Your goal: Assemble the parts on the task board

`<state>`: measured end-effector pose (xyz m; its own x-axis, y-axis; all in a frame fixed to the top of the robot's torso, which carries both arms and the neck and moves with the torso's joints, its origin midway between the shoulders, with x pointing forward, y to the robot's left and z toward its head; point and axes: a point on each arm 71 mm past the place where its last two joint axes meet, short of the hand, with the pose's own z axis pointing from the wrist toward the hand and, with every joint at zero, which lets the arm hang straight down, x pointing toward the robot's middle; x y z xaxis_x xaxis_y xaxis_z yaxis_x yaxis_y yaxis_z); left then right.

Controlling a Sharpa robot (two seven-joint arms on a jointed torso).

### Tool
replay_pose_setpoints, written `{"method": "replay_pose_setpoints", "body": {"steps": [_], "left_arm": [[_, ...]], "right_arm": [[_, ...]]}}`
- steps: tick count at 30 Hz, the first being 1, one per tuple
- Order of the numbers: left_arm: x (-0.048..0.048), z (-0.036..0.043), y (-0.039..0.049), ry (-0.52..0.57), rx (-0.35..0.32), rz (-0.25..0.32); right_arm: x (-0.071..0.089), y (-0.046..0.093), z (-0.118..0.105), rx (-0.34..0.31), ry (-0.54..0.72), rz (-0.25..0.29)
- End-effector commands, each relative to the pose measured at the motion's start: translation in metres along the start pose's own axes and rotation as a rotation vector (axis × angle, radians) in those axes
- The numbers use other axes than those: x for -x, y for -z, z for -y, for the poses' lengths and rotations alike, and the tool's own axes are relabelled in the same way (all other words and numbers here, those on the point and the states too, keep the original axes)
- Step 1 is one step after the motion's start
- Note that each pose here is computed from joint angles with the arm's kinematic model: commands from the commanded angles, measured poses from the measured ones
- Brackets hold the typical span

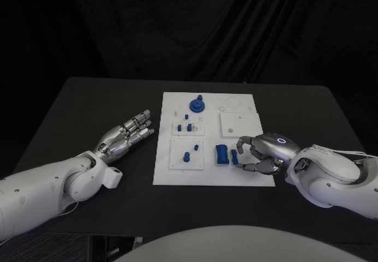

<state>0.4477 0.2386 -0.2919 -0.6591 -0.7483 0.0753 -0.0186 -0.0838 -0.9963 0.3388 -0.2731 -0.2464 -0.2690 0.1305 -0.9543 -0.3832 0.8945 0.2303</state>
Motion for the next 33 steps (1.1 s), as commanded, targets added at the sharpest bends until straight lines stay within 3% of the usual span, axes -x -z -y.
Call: {"method": "replay_pose_setpoints", "body": {"steps": [1, 25, 33], "left_arm": [[-0.0019, 0.0005, -0.0006, 0.013, -0.015, -0.009], [-0.0023, 0.0001, -0.0009, 0.014, -0.014, -0.011], [-0.0022, 0.0, -0.0006, 0.014, -0.013, -0.011]], "right_arm": [[-0.0018, -0.0003, 0.0023, -0.024, 0.01, -0.01], [-0.0063, -0.0053, 0.0068, -0.059, 0.027, -0.049], [-0.0058, -0.0068, 0.0073, -0.068, 0.025, -0.034]]}}
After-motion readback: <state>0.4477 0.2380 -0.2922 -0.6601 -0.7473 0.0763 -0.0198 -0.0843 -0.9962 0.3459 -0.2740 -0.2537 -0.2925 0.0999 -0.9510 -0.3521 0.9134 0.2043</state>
